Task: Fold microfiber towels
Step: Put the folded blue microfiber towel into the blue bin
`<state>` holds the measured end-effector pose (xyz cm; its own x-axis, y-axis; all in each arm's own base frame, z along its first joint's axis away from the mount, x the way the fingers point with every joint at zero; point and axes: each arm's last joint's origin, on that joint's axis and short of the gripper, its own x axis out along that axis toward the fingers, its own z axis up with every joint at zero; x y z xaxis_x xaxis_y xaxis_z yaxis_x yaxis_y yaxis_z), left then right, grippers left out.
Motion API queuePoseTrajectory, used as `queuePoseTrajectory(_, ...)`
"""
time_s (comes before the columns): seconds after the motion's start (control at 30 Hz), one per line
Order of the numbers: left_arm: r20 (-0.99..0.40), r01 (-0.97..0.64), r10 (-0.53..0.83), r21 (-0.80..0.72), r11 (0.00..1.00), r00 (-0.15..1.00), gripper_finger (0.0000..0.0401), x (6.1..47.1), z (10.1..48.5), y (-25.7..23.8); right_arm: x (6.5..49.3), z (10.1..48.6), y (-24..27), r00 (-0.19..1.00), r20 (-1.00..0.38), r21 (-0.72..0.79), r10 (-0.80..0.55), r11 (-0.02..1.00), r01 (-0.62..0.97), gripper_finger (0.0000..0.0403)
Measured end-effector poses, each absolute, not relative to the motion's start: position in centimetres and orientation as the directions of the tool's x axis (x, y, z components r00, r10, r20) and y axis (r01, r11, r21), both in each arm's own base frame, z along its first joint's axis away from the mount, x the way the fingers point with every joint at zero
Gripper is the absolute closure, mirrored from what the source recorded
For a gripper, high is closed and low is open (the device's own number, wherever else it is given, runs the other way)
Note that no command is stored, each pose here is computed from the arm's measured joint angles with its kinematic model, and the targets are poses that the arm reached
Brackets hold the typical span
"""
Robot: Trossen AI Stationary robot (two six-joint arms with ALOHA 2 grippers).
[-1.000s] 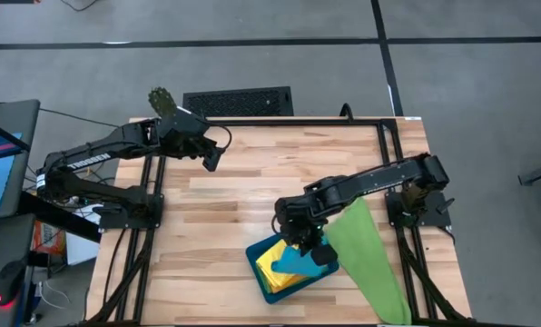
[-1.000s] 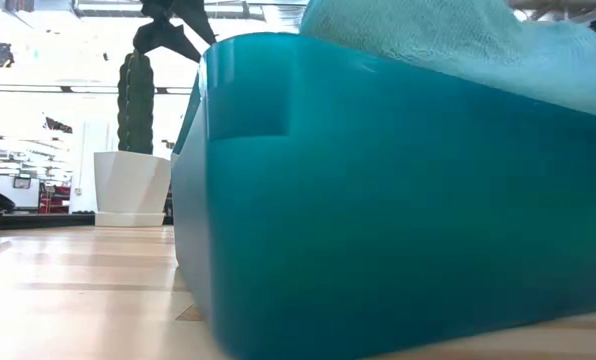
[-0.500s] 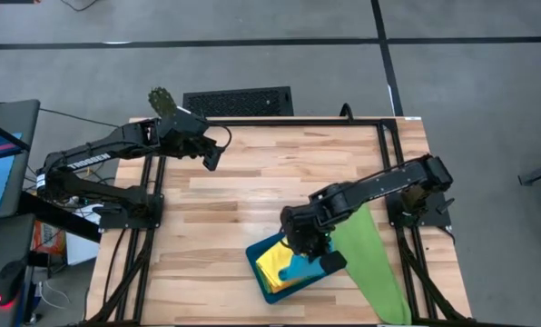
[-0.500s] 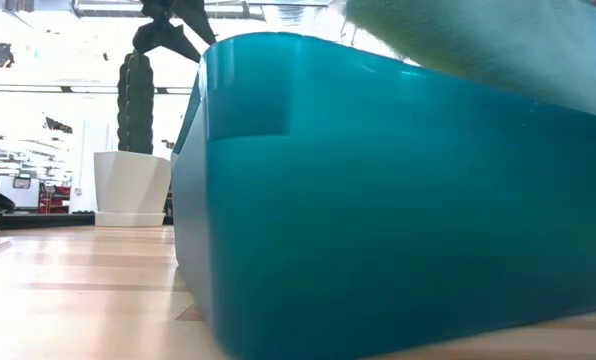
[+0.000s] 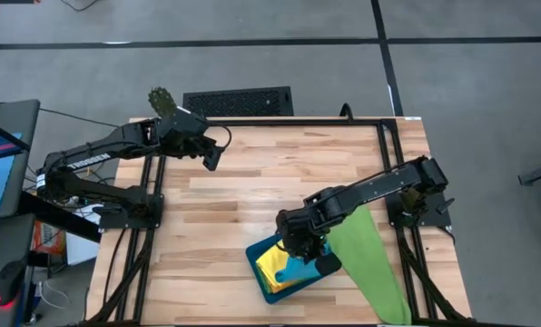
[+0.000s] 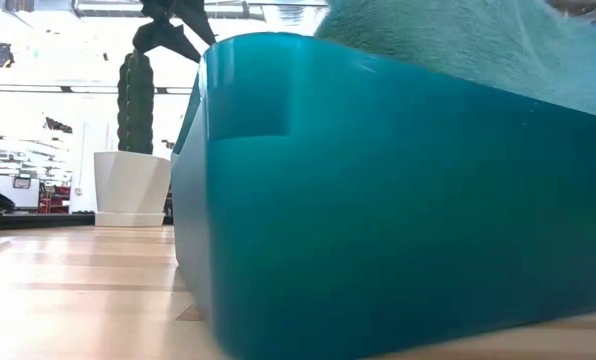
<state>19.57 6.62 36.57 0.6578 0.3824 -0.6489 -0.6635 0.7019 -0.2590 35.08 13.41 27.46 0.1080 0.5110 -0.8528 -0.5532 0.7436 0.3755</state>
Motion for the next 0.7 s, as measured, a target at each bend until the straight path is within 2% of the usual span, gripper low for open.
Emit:
queuePoseTrajectory(0.47, -0.652, -0.659, 0.380, -0.247, 0.711, 0.655, 0.0205, 19.6, 36.5, 6.6, 35.4, 26.7, 13.8, 0.094, -0.855, 0.379, 0.510, 0.737, -0.560, 0.0384)
queuePoseTrajectory(0.7, -0.659, -0.654, 0.379, -0.230, 0.721, 0.650, 0.0205, 19.5, 36.5, 6.6, 36.3, 26.7, 13.6, 0.162, -0.840, 0.342, 0.519, 0.736, -0.583, 0.0379)
